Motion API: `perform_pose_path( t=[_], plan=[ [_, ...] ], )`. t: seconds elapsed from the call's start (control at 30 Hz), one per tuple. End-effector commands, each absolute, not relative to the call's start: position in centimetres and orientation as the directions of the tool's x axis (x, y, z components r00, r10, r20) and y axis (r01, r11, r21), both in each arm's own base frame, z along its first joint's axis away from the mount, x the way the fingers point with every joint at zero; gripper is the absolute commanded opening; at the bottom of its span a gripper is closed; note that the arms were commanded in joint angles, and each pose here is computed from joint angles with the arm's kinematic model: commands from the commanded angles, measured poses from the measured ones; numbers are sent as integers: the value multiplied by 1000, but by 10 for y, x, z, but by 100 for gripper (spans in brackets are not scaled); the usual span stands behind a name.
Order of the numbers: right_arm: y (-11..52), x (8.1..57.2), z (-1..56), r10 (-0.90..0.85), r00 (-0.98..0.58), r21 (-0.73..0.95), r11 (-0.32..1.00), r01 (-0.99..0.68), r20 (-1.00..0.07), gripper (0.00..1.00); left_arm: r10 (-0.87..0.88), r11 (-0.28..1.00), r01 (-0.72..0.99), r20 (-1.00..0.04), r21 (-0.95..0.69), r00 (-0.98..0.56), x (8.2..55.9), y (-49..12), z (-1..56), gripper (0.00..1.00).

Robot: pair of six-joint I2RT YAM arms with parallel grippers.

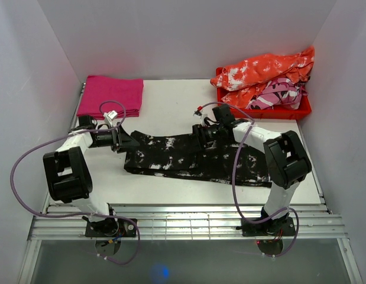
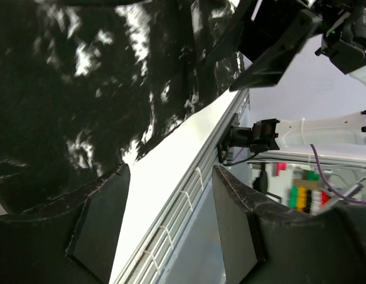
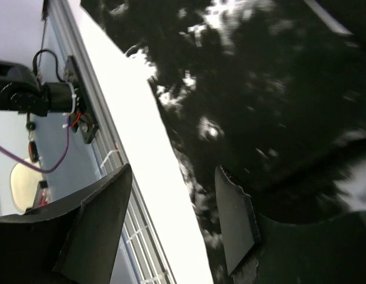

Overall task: Fold and stack the trousers
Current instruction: Fold the trousers

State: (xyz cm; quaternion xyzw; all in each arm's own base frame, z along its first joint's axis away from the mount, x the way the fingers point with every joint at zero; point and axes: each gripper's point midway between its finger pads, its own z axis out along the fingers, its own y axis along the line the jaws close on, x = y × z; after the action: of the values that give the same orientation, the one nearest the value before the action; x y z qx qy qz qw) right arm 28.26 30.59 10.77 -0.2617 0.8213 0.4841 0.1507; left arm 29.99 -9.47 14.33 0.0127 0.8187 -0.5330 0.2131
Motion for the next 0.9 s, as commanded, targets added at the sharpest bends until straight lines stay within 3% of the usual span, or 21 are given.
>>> perform_pose_path(
  t=[0.0, 0.13, 0.3, 0.43, 0.53, 0.63, 0.73, 0.87],
  plan=[
    [327, 274, 104, -299, -817, 755, 318, -573, -494, 64, -198, 377, 208, -298, -903, -934, 289, -99, 125, 67],
    [322, 268, 66, -319, -858, 782, 368, -504, -403, 63, -201, 386, 93, -182, -918, -962, 276, -99, 87, 66],
    [310, 252, 18, -335, -898, 792, 445, -419, -286, 63, -291, 522, -126, -38, -844, -956, 284, -64, 21, 65],
    [306, 250, 0, -346, -908, 790, 476, -386, -236, 62, -352, 554, -211, 3, -805, -936, 288, -39, 0, 66],
    [307, 252, -1, -366, -901, 784, 476, -398, -234, 61, -335, 533, -156, -38, -831, -942, 296, -41, 13, 67],
    [311, 257, 13, -385, -882, 783, 444, -435, -272, 59, -284, 472, -2, -150, -882, -947, 309, -47, 52, 67],
    [318, 259, 42, -391, -856, 786, 383, -486, -339, 59, -246, 388, 179, -288, -904, -925, 323, -59, 106, 66],
    [323, 258, 81, -390, -812, 768, 310, -560, -435, 59, -207, 338, 294, -375, -894, -904, 334, -78, 141, 64]
  ],
)
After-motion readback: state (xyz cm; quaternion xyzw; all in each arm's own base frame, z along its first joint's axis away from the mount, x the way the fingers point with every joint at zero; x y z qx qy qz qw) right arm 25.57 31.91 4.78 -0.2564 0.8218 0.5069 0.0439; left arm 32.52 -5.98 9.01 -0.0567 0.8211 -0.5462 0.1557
